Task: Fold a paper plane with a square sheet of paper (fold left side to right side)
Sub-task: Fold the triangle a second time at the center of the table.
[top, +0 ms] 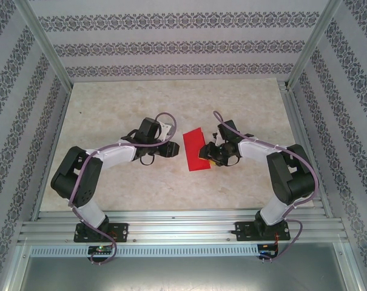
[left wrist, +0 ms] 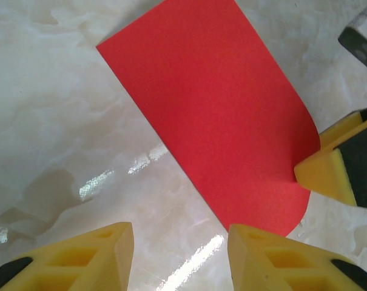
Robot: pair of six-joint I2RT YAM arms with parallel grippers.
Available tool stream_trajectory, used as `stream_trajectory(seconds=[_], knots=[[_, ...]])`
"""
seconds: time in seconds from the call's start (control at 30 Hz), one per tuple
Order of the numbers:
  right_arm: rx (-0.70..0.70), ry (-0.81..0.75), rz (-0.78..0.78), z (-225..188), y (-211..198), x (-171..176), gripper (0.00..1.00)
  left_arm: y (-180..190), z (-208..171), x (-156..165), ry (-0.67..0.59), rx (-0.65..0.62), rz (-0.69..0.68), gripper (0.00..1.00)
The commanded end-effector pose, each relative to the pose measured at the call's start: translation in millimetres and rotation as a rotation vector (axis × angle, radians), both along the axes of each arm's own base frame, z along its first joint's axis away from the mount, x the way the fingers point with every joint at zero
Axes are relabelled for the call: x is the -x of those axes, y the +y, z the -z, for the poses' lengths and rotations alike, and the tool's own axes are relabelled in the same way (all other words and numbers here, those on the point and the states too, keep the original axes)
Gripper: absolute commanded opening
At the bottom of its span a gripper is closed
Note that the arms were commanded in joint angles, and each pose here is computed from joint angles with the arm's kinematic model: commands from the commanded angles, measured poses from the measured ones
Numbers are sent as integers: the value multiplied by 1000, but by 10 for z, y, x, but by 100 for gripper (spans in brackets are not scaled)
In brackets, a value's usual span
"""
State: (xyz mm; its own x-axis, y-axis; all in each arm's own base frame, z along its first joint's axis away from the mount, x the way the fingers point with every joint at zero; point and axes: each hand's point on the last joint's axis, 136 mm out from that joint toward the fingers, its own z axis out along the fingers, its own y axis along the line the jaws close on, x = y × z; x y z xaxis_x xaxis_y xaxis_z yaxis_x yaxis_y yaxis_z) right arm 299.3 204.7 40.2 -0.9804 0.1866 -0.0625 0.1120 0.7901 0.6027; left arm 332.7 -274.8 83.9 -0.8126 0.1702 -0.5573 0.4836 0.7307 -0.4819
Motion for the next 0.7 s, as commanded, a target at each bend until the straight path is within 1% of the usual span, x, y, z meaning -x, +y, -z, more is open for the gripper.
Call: stream_trajectory(seconds=[0.0, 0.1, 0.2, 0.3, 0.4, 0.5, 0.67], knots=[[-85, -52, -5, -184, 87, -99, 48, -145, -244, 64, -131, 21, 89, 47], [-67, -56, -20, -199, 56, -105, 49, -210, -270, 174, -160, 5, 138, 47], [-77, -47, -21, -195, 56, -95, 47, -318, -293, 304, -180, -2, 199, 47], [-81, -15, -12, -171, 48, -63, 42, -480, -322, 443, -199, 3, 267, 49], [-98, 5, 13, -182, 34, -68, 35, -659, -302, 596, -206, 0, 333, 51], [-115, 25, 32, -217, 18, -85, 32, -795, -195, 707, -206, -41, 379, 53], [-121, 42, 40, -262, 8, -122, 32, -963, -12, 779, -200, -97, 410, 54]])
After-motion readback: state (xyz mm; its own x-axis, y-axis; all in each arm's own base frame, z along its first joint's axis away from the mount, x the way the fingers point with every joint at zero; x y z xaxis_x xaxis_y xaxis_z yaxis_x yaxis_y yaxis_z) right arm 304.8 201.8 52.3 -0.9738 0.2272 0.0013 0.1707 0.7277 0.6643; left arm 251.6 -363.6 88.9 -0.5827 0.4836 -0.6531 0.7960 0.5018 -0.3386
